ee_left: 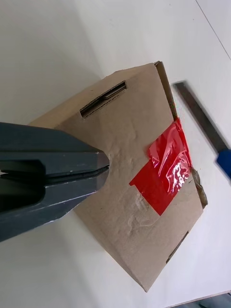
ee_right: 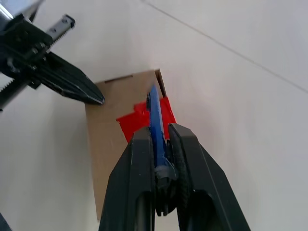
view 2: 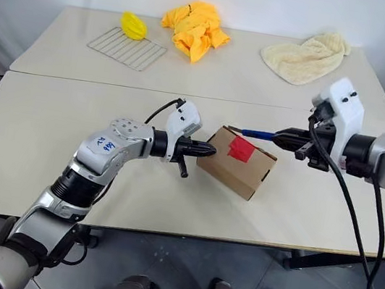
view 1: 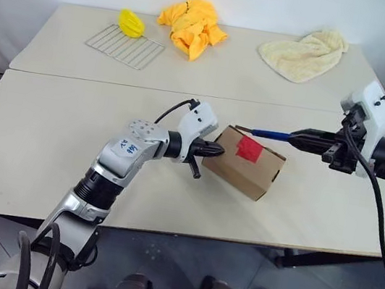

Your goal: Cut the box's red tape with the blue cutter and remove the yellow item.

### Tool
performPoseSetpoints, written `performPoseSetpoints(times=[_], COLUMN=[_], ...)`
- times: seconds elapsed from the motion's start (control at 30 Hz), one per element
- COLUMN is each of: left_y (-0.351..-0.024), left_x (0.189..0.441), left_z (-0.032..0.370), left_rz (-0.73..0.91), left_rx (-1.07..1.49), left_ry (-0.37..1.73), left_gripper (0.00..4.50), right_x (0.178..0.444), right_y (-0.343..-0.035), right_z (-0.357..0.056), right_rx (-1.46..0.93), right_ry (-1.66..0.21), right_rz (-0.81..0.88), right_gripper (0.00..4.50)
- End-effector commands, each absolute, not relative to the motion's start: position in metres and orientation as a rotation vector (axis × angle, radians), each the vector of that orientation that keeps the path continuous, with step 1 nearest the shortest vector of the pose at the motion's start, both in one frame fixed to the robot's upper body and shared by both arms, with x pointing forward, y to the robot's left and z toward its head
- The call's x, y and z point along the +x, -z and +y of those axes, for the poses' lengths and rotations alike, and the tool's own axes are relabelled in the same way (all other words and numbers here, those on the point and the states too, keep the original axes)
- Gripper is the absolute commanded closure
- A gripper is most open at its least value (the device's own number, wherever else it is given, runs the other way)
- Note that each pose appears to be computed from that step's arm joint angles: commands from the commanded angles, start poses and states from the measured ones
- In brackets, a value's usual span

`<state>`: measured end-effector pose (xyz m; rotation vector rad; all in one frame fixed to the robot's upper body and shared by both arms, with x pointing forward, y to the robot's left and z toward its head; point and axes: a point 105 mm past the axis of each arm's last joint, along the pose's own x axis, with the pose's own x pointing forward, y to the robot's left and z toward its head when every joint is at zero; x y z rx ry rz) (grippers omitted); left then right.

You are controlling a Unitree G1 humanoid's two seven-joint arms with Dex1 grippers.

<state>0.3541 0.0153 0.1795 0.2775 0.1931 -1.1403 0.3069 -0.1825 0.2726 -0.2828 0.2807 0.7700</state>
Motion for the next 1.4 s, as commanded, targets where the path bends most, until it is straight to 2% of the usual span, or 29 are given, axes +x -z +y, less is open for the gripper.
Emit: performPoseSetpoints(times=[0.03,0.97,1.1,1.23,1.4], left_y=[-0.184,-0.184,-0.184,-0.183,-0.184], left_x=[0.350,0.350,0.351,0.350,0.350], left_z=[0.010,0.012,0.012,0.013,0.012], left_rz=[0.169,0.167,0.166,0.169,0.167], left_rx=[0.305,0.316,0.318,0.321,0.322], left_ry=[1.163,1.166,1.164,1.165,1.166], left_gripper=[4.50,4.50,4.50,4.50,4.50], right_x=[0.306,0.316,0.317,0.314,0.316], right_y=[-0.287,-0.266,-0.270,-0.289,-0.282], right_z=[-0.184,-0.196,-0.196,-0.186,-0.186], right_rx=[-0.303,-0.347,-0.347,-0.321,-0.335], right_ry=[-0.763,-0.751,-0.746,-0.784,-0.786], right_rz=[0.226,0.305,0.286,0.204,0.228], right_gripper=[4.35,4.35,4.35,4.35,4.35])
